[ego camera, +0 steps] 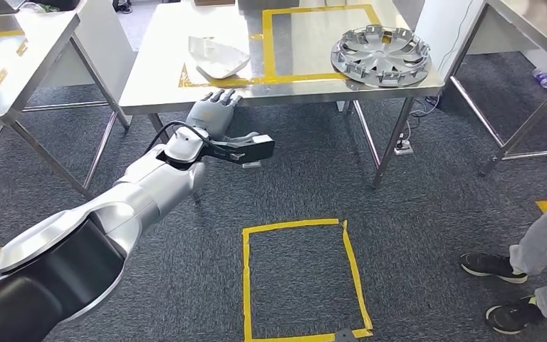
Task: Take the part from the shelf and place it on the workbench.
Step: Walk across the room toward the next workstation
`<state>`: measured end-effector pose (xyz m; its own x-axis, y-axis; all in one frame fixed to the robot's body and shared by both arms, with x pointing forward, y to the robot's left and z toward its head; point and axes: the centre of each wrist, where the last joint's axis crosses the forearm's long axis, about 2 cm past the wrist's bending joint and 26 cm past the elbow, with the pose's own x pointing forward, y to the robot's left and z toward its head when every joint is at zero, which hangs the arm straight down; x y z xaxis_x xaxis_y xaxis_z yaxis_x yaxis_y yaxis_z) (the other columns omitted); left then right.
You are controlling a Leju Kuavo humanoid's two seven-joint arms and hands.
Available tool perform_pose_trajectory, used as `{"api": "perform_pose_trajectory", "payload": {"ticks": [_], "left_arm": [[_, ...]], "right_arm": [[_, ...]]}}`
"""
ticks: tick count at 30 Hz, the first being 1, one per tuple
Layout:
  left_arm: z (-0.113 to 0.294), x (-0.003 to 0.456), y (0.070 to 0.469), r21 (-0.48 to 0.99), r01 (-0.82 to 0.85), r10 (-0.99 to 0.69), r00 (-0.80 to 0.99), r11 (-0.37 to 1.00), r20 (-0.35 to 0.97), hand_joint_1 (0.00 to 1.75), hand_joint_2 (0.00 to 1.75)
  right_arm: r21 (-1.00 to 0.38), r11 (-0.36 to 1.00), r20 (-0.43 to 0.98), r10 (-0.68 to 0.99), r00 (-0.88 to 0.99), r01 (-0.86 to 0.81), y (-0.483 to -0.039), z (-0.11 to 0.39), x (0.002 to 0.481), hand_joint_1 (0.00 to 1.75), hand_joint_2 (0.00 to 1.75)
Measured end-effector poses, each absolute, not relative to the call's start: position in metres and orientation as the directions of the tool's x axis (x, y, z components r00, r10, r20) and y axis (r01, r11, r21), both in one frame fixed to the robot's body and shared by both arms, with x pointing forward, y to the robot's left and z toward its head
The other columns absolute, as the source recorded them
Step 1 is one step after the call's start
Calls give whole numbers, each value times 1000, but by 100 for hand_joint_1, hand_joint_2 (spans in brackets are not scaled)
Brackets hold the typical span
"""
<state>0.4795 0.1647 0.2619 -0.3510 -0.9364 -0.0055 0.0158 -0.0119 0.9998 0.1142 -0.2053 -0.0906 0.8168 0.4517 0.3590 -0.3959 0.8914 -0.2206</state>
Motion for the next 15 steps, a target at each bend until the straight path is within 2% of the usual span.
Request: {"api": "perform_pose_trajectory", "payload": {"ticks": [15], "left_arm": [[269,479,155,1000,11,-930,-367,-4,0,0,0]], "right_arm": [[-221,900,362,434,825,-376,-208,-91,116,0,0]]}}
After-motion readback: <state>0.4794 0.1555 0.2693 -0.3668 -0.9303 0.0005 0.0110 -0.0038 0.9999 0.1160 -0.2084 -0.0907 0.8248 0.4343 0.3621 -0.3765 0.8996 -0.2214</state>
